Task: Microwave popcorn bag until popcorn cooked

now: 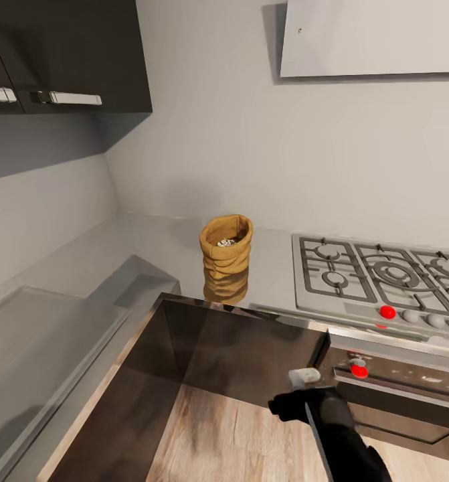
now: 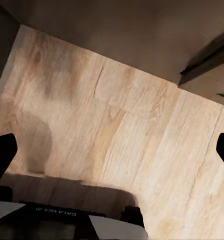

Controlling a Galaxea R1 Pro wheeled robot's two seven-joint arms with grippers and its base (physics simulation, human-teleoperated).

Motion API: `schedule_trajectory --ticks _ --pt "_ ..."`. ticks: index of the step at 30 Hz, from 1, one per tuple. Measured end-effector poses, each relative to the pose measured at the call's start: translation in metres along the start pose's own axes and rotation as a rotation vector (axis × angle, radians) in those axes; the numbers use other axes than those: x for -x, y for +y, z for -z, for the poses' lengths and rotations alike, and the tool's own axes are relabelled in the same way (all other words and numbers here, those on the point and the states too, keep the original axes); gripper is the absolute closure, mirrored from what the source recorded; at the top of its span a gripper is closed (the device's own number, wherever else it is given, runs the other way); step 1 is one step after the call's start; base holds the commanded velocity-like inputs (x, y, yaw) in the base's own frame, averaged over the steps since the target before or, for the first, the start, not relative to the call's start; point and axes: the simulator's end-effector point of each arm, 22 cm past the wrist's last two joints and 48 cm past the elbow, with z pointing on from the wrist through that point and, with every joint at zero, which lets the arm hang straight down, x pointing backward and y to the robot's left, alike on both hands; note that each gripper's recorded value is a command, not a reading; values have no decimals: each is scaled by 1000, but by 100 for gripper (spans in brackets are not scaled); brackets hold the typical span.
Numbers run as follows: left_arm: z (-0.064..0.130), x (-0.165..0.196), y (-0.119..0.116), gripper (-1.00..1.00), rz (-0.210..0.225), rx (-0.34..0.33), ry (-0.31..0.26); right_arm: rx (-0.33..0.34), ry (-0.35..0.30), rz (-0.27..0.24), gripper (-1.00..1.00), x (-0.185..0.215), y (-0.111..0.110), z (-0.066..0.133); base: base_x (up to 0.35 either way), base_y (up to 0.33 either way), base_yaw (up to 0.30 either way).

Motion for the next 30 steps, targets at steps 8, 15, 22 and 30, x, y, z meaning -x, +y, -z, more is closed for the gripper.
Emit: schedule_trajectory --ticks 8,15,22,30 --pt "0 0 -2 -100 0 -3 -1 -1 -295 25 -100 162 9 61 0 0 0" --pt "0 0 -2 -100 0 -3 -1 -22 -467 45 -100 256 3 116 0 0 0" --pt "0 1 -2 -100 1 -3 -2 -56 -716 67 -100 382 -2 225 0 0 0" --pt "0 1 -2 -100 3 -3 -2 -98 -637 87 -100 467 -4 242 0 0 0"
